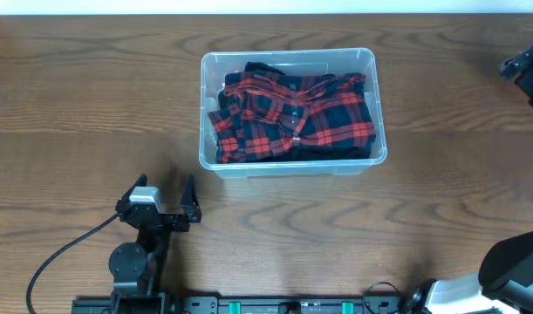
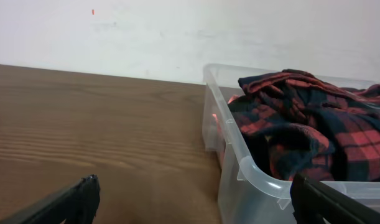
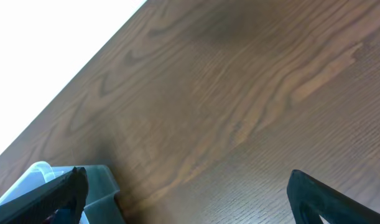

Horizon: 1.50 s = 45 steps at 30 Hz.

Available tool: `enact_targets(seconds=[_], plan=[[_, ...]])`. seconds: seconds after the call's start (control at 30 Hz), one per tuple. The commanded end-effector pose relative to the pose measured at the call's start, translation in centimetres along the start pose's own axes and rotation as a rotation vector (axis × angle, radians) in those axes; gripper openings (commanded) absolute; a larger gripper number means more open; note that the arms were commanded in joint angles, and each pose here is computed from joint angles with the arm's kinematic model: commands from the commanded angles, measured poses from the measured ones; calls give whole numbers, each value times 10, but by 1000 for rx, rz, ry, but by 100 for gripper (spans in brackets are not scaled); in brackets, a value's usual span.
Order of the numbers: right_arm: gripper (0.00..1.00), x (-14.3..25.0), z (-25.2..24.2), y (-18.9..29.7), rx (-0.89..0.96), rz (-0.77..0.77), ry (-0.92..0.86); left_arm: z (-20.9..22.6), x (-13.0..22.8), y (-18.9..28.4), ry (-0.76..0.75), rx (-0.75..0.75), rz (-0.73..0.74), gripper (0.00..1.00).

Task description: Pack container

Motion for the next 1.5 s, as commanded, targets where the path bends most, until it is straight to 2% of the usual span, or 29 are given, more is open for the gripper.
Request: enact_targets(seconds=[0.0,0.13,0.33,0.37,0.6,0.7,0.93,1.13,1.47], plan=[[99,6,25,18,-52,-27,37,0,14,-1,9,4,48,98],[99,29,63,37,-127,-26,121,0,14,-1,9,4,48,98],[99,93,133,75,-293,15,302,0,14,-1,9,4,48,98],[99,101,143,83,-297,-25,391,0,14,-1,9,4,48,98],[99,131,165,129,-221,-246,698,0,14,-1,9,4,48,98],[99,143,167,145,-264,-296,833,0,14,-1,9,4,48,98],[99,153,143,162,-412,-484,797,0,14,-1,9,4,48,98],[99,178,92,152,-503,-625,743,0,14,-1,9,4,48,98],[99,230,10,107,-552,-658,730,0,14,-1,9,4,48,98]])
Point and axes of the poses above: each gripper's point midway between its finger pads, its own y axis back along the fingers, its own z axis along the line the jaws close on, x = y × z, the point moved 3 cm from there along y, back along the fingers, and after that the axes turned 10 degrees about -y, right-handed, at the moved point
